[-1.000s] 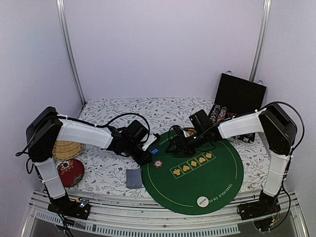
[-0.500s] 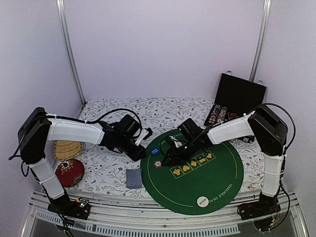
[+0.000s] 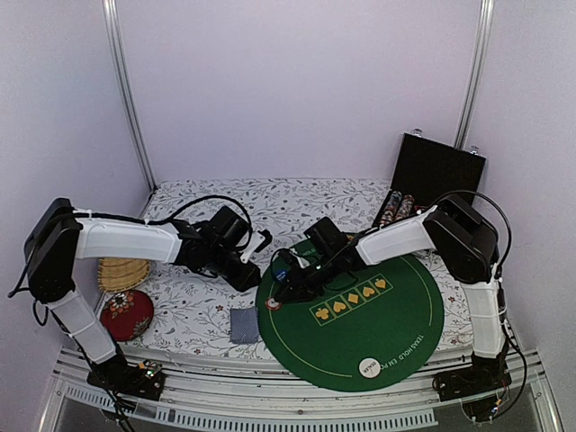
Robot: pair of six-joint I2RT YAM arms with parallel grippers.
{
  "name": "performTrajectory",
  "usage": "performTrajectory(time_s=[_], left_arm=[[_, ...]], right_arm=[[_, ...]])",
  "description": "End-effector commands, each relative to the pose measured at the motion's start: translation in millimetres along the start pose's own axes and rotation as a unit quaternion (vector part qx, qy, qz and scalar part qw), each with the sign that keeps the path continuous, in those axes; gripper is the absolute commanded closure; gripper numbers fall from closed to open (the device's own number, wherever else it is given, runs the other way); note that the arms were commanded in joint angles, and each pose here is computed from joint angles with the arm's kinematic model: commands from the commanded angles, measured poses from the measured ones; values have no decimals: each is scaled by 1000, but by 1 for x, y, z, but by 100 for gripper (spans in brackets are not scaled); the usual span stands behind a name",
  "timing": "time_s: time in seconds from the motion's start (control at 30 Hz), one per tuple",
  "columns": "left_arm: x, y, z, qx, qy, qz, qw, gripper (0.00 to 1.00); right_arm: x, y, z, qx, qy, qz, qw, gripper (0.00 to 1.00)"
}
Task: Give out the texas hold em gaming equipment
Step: Move the poker chip to the small blind area, then place the poker chips pile at the small blind area.
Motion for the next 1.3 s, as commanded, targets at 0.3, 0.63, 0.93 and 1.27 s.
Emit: performTrajectory(time_s=[0.3, 0.63, 0.93, 1.27], left_arm=[[-47, -10, 16, 7, -70, -78, 994, 100], [-59, -23, 16, 48, -90, -78, 992, 100], [-66, -30, 11, 56, -106, -78, 990, 96], [-68, -39, 7, 60, -110, -81, 989, 69]], right_arm=[[-4, 132, 15, -168, 3, -75, 983, 58], [-23, 166, 3, -199, 1, -118, 973, 53], [-26, 160, 6, -186, 5, -117, 976, 53], [-27, 161, 6, -186, 7, -119, 975, 52]])
Point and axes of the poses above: each gripper's point midway between its finger pads, its own y axis back along the fingers, its own x axis along the line the jaws close on, z = x × y, the point moved 6 cm from there along y, back along the fingers, and after that the axes turned 9 degrees about -y, right-handed, at the moved point
